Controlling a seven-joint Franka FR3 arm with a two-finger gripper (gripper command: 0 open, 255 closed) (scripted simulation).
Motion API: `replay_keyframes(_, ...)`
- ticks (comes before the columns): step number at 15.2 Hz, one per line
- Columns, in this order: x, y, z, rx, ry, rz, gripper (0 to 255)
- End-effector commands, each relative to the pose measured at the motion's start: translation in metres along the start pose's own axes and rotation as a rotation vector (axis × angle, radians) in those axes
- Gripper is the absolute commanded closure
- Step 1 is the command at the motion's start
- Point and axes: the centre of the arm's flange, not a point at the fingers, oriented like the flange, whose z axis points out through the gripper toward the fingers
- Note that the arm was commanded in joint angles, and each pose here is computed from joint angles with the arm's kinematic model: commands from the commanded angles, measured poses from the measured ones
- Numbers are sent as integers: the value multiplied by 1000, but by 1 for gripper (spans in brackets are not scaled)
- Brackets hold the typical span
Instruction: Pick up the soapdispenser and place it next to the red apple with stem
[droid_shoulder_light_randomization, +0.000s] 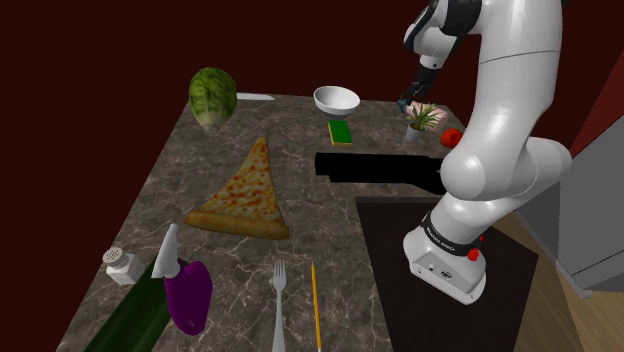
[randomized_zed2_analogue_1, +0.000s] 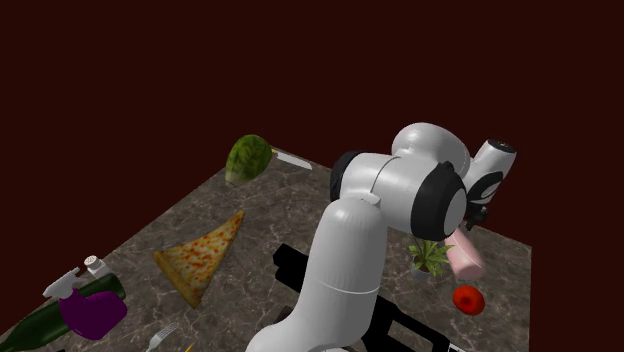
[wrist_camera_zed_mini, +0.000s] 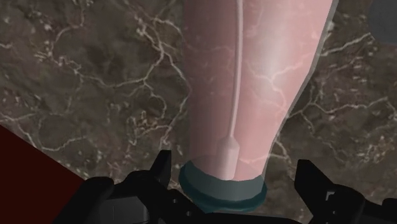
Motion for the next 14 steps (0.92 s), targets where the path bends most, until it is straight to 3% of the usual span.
replay_keyframes(1,0,0,0,0,0,0,0)
replay_keyframes(5,0,0,0,0,0,0,0)
replay_keyframes(6,0,0,0,0,0,0,255)
replay_keyframes(14,-1,1,1,0,0,0,255)
